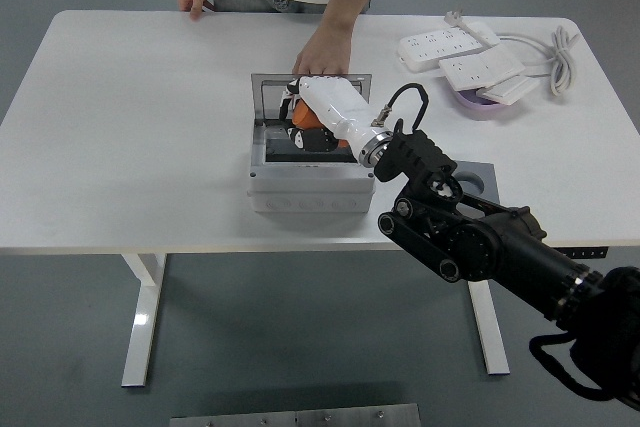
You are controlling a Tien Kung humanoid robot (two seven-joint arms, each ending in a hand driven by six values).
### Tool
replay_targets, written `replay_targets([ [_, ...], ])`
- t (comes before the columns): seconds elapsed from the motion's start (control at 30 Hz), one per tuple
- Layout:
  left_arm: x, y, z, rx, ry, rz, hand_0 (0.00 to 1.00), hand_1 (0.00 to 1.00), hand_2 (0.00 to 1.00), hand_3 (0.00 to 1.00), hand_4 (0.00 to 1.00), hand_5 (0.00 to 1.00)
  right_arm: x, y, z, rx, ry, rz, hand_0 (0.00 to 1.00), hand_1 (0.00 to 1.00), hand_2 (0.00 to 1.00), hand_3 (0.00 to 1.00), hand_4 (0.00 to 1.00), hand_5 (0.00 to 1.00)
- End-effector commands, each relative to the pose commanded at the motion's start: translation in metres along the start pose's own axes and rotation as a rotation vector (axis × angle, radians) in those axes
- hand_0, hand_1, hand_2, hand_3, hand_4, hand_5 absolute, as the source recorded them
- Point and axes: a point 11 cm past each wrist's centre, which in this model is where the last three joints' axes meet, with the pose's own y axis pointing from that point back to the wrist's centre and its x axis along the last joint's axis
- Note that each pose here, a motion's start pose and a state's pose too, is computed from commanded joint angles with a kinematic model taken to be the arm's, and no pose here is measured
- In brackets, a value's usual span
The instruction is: Fetch the battery,place it into the box,close the lid of the box
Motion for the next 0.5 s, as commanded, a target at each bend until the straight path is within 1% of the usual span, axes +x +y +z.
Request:
replay_targets([
  [0.23,-0.0001,0.0001,0.0005,0.0,-0.002,0.0,0.638,0.714,0.569,0.561,0.655,0.062,-0.0011,-0.0032,-0.0075,0.022,0.016,-0.013,0.198,0.239,0.3,0.343,0.19,0.002],
  [0.5,0.0006,0.0002,0.0002,0.003,-0.005,0.001,0.638,0.714,0.569,0.561,0.655,0.062,0.0004,-0.0056,-0.0092,0.03,0.03,-0.011,0.197,0.24,0.3,0.342,0.189,0.002],
])
